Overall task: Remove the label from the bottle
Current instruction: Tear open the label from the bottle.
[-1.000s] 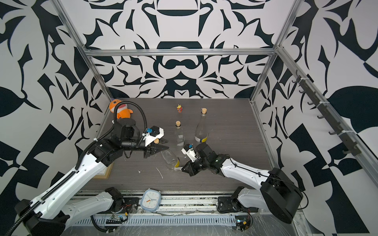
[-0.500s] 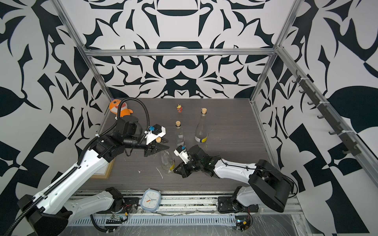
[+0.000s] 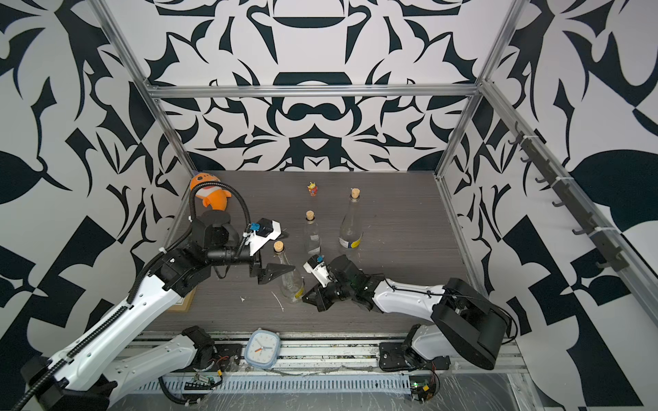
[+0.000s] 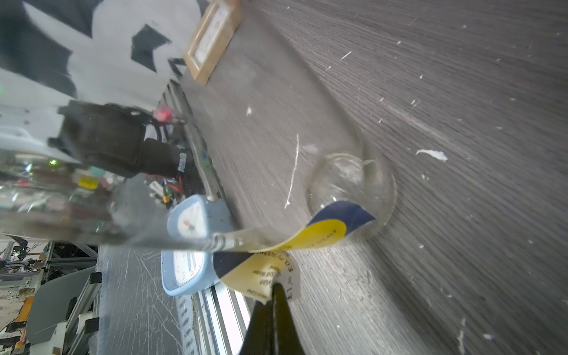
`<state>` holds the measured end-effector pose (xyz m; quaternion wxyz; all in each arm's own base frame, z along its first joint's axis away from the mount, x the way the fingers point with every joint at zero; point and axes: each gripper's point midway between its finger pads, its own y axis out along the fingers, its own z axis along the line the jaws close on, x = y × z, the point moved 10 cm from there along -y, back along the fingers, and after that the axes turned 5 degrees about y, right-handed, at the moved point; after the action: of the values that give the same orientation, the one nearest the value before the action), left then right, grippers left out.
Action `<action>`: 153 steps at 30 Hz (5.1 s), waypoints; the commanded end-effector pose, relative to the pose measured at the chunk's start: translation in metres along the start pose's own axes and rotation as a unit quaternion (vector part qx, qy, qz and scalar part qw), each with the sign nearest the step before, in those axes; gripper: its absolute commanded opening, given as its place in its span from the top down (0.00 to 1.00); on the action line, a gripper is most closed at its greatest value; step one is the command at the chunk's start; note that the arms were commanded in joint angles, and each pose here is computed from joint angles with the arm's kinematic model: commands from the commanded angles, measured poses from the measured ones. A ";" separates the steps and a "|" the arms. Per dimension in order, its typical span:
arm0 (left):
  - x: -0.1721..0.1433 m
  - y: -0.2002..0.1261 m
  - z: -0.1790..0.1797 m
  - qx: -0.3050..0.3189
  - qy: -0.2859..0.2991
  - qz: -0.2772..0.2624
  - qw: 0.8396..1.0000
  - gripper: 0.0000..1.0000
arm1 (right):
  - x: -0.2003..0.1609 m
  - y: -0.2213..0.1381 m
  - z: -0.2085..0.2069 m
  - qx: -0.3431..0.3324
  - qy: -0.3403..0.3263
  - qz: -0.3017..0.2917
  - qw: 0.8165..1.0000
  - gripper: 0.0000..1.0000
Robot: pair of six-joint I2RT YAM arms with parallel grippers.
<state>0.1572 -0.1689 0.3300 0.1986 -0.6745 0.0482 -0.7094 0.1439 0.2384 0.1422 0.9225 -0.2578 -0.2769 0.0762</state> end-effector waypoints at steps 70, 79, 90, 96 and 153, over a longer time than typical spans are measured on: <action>-0.021 0.035 -0.057 0.371 -0.073 -0.156 0.912 0.95 | -0.005 0.010 0.001 0.014 -0.017 -0.037 0.999 1.00; -0.024 0.018 -0.044 0.274 -0.006 -0.125 0.953 1.00 | -0.004 0.005 0.010 0.022 -0.032 -0.032 0.999 1.00; -0.035 0.013 -0.017 0.203 -0.035 -0.085 0.975 1.00 | -0.003 0.007 0.011 0.020 -0.030 -0.015 0.999 1.00; -0.036 0.021 -0.009 0.156 -0.034 -0.067 0.985 1.00 | -0.005 0.004 0.011 0.005 -0.032 0.004 0.999 1.00; -0.039 -0.028 0.029 0.282 -0.070 -0.052 0.956 1.00 | 0.003 -0.046 -0.009 -0.063 -0.006 -0.011 0.998 1.00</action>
<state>0.1715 -0.1323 0.3051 0.2825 -0.6508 -0.1724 -0.6833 0.1484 0.1990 0.1516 0.9064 -0.3156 -0.2742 0.0606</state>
